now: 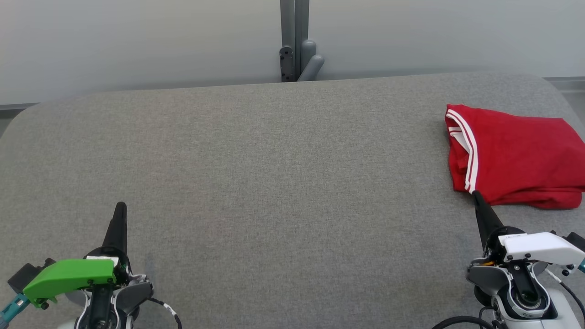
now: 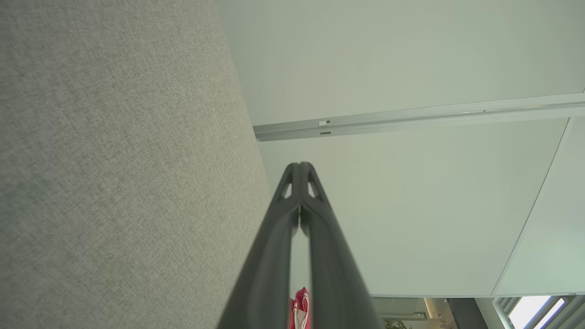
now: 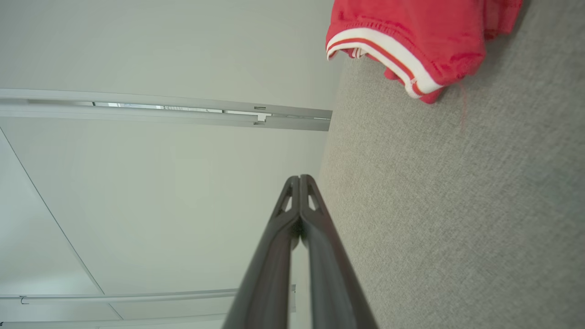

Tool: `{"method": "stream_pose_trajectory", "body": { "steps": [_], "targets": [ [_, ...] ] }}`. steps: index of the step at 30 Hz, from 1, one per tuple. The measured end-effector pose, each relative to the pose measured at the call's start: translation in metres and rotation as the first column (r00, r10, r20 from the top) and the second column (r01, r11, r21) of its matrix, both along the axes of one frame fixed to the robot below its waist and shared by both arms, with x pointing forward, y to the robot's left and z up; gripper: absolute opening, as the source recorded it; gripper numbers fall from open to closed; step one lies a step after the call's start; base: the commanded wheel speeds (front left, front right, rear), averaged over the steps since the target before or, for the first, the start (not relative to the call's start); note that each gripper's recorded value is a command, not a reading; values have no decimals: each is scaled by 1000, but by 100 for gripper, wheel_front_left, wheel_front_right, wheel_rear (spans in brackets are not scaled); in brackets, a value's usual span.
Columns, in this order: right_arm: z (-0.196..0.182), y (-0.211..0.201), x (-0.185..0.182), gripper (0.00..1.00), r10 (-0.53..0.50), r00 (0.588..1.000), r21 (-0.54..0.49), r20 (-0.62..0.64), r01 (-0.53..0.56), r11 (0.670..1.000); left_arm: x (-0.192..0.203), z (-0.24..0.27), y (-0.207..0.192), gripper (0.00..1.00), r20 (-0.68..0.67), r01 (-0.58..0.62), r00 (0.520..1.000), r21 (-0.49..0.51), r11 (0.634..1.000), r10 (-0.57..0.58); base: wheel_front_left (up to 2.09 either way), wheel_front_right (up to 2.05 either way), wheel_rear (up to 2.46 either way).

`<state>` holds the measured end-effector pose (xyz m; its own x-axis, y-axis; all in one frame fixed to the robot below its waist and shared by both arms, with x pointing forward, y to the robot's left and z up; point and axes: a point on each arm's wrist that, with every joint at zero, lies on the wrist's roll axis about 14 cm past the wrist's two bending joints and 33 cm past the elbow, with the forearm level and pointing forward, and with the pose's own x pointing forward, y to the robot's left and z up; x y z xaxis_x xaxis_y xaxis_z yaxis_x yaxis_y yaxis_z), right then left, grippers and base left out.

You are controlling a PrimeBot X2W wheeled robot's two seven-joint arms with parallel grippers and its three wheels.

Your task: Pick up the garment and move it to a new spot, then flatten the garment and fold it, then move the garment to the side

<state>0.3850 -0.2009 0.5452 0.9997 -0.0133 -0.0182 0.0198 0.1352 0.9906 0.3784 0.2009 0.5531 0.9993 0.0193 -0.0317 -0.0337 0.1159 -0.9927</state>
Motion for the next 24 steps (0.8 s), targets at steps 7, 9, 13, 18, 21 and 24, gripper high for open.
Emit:
{"method": "stream_pose_trajectory", "body": {
  "steps": [7, 9, 13, 18, 21, 24],
  "targets": [
    [2, 0, 2, 0, 5, 1000, 54, 7, -5, 999, 3, 2, -1, 0, 3, 8, 1000, -42, 999, -7, 0, 0, 0],
    [3, 1, 3, 0, 6, 1000, 69, 11, -7, 998, 4, 4, -1, 0, 10, 7, 1000, -60, 998, -7, 0, 0, 0],
    [5, 1, 5, 0, 8, 1000, 98, 20, -10, 995, 6, 7, -2, 0, 20, 14, 1000, -84, 996, -13, 0, 0, 0],
    [7, 0, 6, 0, 9, 1000, 137, 26, -13, 991, 9, 10, -2, 0, 29, 21, 999, -121, 992, -17, 0, 0, 0],
    [7, 0, 6, 0, 10, 1000, 137, 27, -13, 991, 9, 10, -2, 0, 29, 20, 999, -123, 992, -17, 0, 0, 0],
    [7, 0, 6, 0, 10, 1000, 137, 27, -14, 990, 9, 10, -2, 0, 30, 20, 999, -123, 992, -17, 0, 0, 0]
  ]
}}
